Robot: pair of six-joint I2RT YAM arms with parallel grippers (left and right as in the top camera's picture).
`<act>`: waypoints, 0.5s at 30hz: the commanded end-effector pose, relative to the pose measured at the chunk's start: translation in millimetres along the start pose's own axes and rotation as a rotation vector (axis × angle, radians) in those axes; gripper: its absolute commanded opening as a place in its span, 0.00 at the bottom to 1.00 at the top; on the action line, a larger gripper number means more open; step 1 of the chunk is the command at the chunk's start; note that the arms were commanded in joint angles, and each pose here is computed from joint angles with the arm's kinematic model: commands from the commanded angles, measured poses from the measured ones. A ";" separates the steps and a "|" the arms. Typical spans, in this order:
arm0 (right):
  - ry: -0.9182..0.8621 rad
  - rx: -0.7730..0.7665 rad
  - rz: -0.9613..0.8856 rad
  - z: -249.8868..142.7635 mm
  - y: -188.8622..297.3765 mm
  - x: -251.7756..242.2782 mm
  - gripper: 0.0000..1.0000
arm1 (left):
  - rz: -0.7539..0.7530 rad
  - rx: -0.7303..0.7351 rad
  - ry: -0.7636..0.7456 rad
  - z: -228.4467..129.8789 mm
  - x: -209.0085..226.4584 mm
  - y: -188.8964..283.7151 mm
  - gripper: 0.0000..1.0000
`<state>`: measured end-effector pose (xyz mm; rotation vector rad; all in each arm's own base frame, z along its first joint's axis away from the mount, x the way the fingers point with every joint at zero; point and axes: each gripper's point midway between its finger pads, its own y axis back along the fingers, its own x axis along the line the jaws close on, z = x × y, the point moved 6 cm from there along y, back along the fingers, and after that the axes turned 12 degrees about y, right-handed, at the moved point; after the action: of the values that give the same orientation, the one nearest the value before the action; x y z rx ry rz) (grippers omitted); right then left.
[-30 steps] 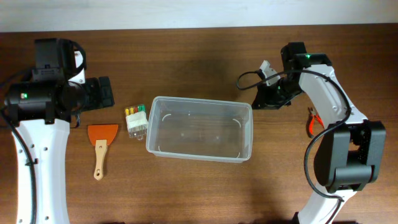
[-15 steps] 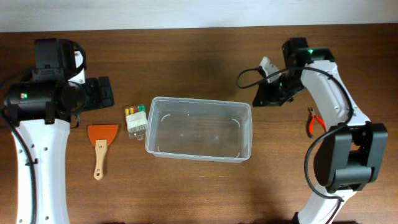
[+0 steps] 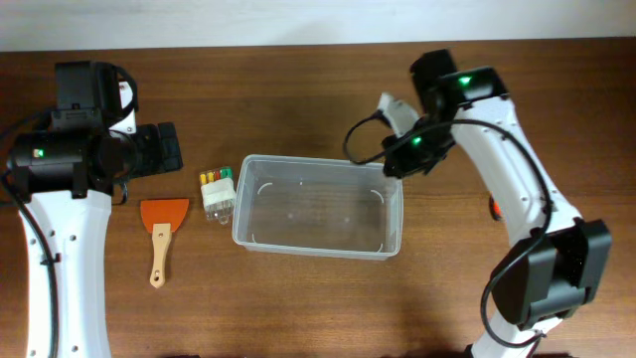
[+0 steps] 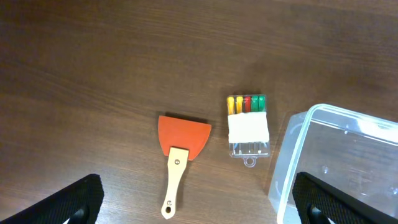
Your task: Pack container
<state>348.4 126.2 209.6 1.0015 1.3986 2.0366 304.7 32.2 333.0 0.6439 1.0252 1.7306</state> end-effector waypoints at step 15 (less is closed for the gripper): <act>-0.057 0.163 -0.048 -4.6 -72.8 -32.7 0.04 | -0.008 0.001 -0.016 -1.5 1.1 4.5 0.99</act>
<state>361.5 128.2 151.2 1.0442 1.5190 1.9112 302.3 32.1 331.7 0.6571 1.0361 1.7276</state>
